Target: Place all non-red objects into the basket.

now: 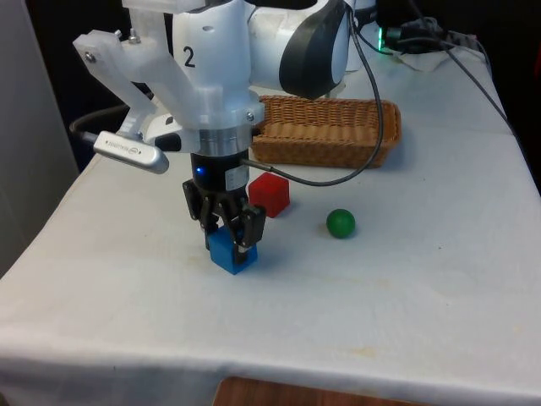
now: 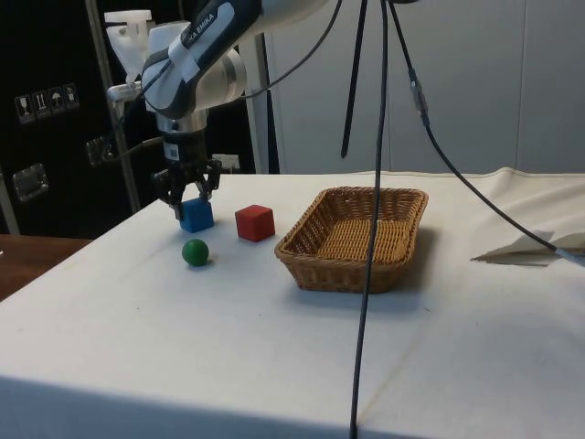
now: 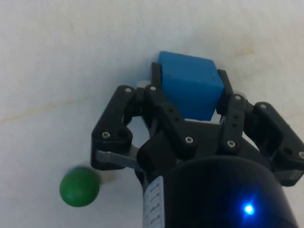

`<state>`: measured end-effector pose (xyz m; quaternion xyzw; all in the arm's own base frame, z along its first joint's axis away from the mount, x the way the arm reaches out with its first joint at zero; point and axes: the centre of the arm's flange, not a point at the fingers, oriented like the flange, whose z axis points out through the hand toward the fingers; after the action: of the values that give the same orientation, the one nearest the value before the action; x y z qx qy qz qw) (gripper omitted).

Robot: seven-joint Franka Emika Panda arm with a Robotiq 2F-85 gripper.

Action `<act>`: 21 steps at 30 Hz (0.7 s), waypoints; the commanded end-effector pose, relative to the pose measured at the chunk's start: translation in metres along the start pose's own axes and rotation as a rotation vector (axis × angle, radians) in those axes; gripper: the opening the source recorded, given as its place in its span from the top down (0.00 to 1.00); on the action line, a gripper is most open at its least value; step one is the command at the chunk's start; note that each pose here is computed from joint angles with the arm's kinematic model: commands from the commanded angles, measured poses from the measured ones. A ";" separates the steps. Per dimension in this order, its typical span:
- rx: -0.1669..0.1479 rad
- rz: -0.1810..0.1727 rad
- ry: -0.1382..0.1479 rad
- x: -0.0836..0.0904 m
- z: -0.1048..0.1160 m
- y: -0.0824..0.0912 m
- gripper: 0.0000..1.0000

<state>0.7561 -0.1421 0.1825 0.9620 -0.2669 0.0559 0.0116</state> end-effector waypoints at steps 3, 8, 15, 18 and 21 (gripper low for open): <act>0.003 0.002 0.000 0.001 -0.003 0.000 0.96; 0.003 -0.004 0.002 0.004 -0.022 0.000 0.96; 0.005 -0.019 -0.011 0.004 -0.044 0.003 0.96; 0.004 -0.029 -0.012 0.001 -0.057 0.004 0.96; 0.005 -0.040 -0.017 -0.002 -0.071 0.006 0.96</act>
<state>0.7447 -0.1439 0.2499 0.9674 -0.2489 0.0462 0.0071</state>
